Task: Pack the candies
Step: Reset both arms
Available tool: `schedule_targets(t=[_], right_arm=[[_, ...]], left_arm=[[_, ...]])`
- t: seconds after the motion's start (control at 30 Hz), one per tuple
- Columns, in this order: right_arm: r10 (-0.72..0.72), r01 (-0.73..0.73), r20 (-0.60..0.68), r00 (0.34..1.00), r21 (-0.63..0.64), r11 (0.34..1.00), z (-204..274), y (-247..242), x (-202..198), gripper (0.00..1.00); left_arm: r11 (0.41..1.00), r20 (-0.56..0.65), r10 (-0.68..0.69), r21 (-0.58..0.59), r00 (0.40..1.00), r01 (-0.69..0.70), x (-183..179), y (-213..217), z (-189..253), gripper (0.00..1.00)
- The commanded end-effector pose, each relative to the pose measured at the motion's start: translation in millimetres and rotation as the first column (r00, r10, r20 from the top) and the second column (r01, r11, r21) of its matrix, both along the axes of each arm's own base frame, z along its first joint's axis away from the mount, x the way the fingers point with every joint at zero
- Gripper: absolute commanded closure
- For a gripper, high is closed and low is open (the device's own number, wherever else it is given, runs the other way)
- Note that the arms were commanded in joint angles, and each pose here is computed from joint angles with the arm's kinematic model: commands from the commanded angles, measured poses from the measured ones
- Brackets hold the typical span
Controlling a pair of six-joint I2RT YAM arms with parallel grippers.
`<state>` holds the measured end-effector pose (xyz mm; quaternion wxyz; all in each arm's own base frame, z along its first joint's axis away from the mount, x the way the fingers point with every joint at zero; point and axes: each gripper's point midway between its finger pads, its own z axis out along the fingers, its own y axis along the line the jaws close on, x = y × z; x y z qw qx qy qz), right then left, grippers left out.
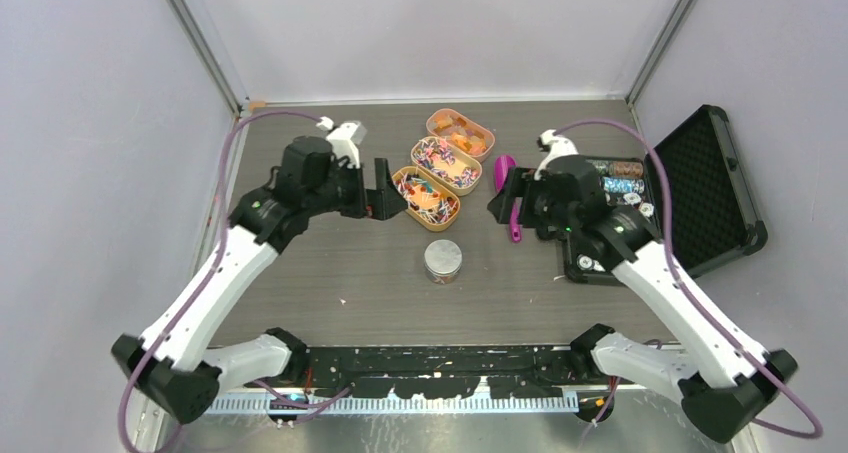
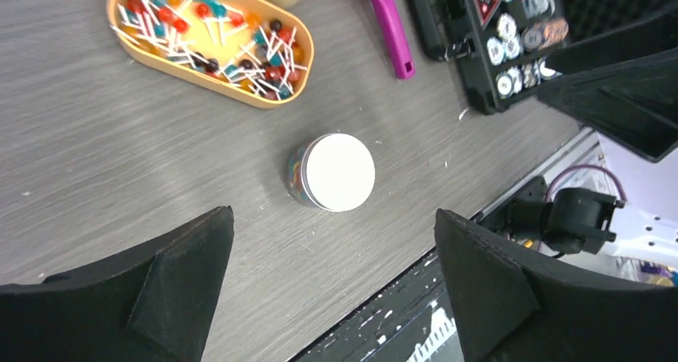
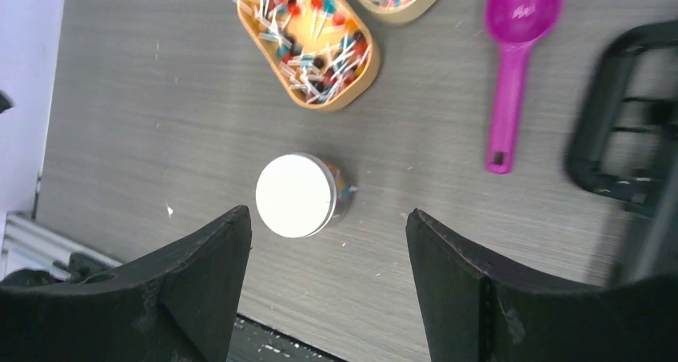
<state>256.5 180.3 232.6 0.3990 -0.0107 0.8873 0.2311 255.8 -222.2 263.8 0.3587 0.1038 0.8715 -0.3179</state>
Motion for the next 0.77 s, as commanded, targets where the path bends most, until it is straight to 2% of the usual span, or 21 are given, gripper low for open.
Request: schedule_targets(t=[0.0,0.2,0.43,0.73], right_arm=[[-0.131,0.143,0.11,0.985,-0.113,0.983,41.8,-54.3,-16.3,0.24],[-0.15,0.152,0.23,0.962,0.007,0.988,81.5,-68.3,-41.4,0.24],[-0.165,0.151,0.234,0.958,0.075,0.986,68.1,-70.9,-55.1,0.23],[-0.169,0.151,0.253,0.952,0.09,0.984,59.7,-73.7,-58.9,0.23]], left_arm=[[0.992,0.111,0.061,0.099,0.992,-0.073,-17.5,41.1,26.0,0.0],[0.994,0.233,0.106,0.002,0.967,-0.11,-39.0,57.4,54.0,0.0],[0.988,0.293,0.147,-0.082,0.945,-0.129,-55.9,67.6,45.4,0.0],[0.984,0.285,0.176,-0.079,0.942,-0.16,-61.3,76.0,31.8,0.0]])
